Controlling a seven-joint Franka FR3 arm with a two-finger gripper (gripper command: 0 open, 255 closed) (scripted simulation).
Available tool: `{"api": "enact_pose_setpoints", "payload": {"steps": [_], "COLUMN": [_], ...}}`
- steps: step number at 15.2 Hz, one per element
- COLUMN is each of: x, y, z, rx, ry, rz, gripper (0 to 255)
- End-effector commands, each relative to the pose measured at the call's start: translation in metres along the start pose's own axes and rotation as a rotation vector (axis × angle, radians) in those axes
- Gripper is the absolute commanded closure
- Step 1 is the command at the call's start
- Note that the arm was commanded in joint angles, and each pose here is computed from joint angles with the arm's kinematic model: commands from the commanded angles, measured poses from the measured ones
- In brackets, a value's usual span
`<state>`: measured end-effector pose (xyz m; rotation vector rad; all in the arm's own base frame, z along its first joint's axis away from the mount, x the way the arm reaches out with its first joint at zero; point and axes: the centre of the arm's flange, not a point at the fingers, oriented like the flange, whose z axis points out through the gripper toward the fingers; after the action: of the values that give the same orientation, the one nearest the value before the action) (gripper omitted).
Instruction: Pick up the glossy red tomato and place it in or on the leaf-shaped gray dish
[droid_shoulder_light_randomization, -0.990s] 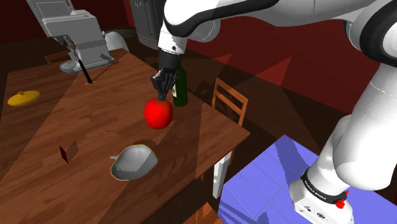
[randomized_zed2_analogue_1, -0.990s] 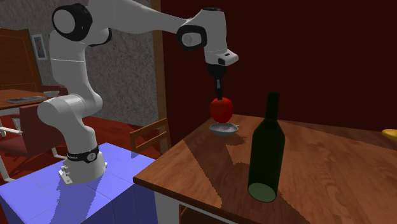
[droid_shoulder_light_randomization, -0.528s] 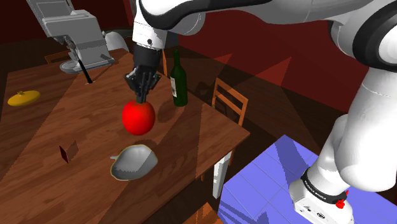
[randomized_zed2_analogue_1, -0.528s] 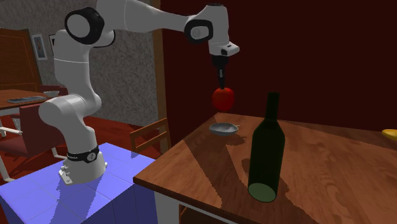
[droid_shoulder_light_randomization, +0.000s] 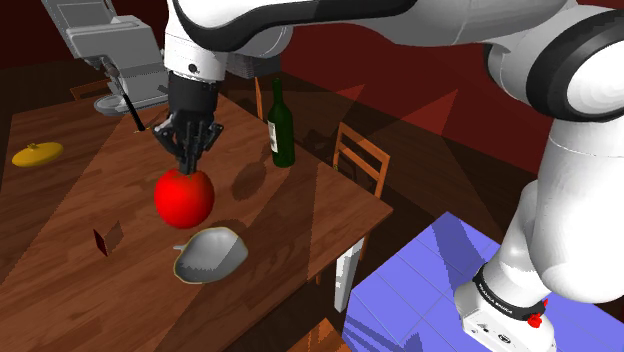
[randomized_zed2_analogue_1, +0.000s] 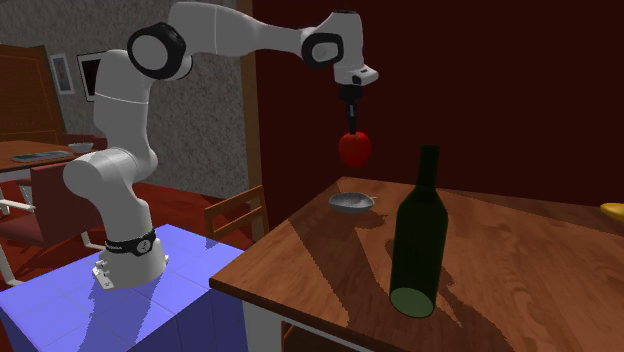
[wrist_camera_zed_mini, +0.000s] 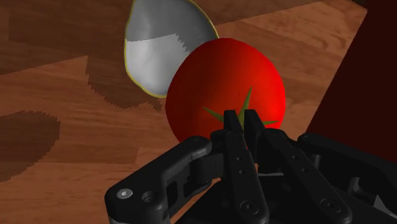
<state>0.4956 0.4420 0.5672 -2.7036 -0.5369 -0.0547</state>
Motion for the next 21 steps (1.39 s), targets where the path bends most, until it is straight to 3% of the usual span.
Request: {"api": "enact_pose_setpoints", "payload": {"steps": [1,21], "x": [-0.001,-0.012], "y": [0.002,0.04], "z": [0.009,0.107], "rx": [0.0,0.0], "ry": [0.001,0.001], "rz": [0.001,0.001], "gripper": [255,255]}}
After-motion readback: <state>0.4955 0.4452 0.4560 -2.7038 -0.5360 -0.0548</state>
